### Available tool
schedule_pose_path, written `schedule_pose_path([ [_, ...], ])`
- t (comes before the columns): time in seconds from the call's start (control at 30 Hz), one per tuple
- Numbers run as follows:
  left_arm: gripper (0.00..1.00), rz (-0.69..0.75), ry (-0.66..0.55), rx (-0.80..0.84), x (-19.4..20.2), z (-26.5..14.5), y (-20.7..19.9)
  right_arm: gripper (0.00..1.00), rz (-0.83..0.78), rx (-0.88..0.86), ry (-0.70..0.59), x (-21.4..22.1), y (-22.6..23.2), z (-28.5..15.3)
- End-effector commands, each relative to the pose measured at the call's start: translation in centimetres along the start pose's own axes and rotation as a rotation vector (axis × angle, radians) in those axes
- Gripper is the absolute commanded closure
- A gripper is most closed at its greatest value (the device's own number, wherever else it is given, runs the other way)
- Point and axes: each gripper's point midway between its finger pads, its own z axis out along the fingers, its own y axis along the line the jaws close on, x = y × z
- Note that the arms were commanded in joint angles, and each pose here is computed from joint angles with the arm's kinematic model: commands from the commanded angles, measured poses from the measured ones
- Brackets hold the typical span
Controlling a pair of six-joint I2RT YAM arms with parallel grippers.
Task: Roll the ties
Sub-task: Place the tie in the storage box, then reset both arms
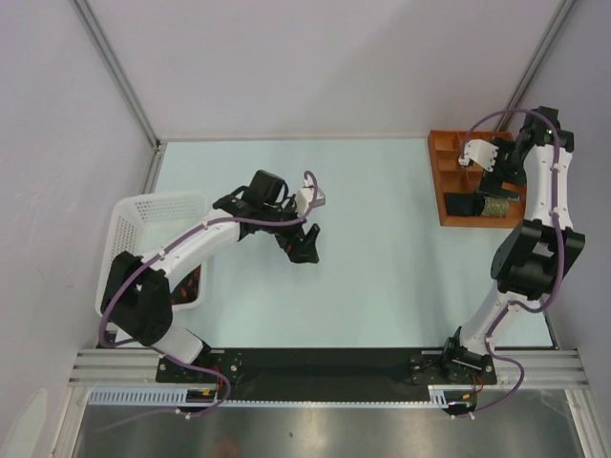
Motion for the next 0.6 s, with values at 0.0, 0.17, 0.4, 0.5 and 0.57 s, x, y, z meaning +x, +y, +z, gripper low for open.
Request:
schedule_pose_path([
  [0.0, 0.01, -0.129, -0.124, -0.084, -2.9, -4.4, 2.5, 0.00, 0.219, 0.142, -0.238, -6.4, -0.7, -7.5],
  [0.17, 0.00, -0.290, -0.205, -0.220, -2.7, -8.9, 6.3, 0.00, 0.456, 0.091, -0.438, -14.4, 1.9, -9.4],
  [0.4, 0.01, -0.386, -0.214, -0.432, 1.2, -12.3, 9.5, 0.00, 0.782, -0.156, -0.616, -24.1, 10.0, -7.2],
  [0.5, 0.01, -0.389, -0.196, -0.483, 3.1, -12.3, 9.6, 0.00, 0.849, -0.217, -0.608, -25.4, 13.5, -5.1],
  [0.57, 0.01, -0.399, -0.175, -0.503, 4.7, -11.9, 9.6, 0.00, 0.886, -0.258, -0.592, -25.5, 15.5, -4.0],
])
